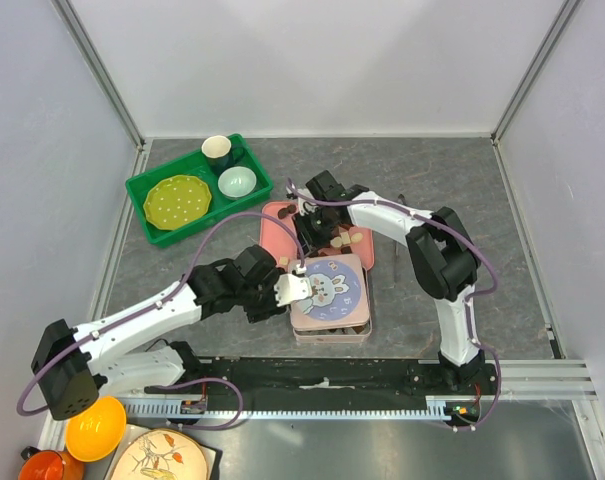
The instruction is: Pack the chocolate
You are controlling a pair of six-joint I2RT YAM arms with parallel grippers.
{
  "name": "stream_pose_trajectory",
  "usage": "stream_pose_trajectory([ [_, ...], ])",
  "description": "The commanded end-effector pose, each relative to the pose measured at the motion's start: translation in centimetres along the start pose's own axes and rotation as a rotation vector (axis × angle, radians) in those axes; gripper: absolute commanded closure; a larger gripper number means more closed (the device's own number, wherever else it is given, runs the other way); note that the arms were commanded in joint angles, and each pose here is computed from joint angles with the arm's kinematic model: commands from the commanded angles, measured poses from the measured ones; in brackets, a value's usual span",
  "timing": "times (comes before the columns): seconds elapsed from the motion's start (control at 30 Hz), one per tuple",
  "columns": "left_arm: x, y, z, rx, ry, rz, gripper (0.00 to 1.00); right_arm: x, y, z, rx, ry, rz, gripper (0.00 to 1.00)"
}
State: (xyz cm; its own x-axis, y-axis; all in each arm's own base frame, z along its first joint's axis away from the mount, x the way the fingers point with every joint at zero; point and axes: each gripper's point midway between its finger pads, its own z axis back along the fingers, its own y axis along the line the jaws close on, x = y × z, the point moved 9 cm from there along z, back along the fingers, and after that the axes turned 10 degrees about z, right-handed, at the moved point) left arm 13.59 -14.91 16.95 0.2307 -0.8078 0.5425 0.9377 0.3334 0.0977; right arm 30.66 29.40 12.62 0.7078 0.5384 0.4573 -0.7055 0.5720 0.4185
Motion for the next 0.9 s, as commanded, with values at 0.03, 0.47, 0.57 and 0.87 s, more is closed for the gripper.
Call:
stream_pose_trajectory([
  [0.03, 0.8, 0.5, -1.0, 0.025, -0.031, -0.011, 0.41, 0.1, 1.0, 1.8, -0.016, -0.067, 0.03, 0.75],
  [0.47, 0.0, 2.6, -6.0, 0.093, 0.051, 0.016, 0.43, -1.6, 0.5, 2.1, -0.075, -0.049, 0.014, 0.75],
  [0.57, 0.7, 2.8, -5.8, 0.085, 0.021, 0.023, 0.43, -1.9, 0.0, 2.6, -0.108, -0.055, -0.004, 0.75],
  [0.87, 2.0, 2.4, -5.3, 0.026, -0.023, 0.052, 0.44, -4.2, -4.2, 9.3, -0.536, -0.215, -0.314, 0.97],
])
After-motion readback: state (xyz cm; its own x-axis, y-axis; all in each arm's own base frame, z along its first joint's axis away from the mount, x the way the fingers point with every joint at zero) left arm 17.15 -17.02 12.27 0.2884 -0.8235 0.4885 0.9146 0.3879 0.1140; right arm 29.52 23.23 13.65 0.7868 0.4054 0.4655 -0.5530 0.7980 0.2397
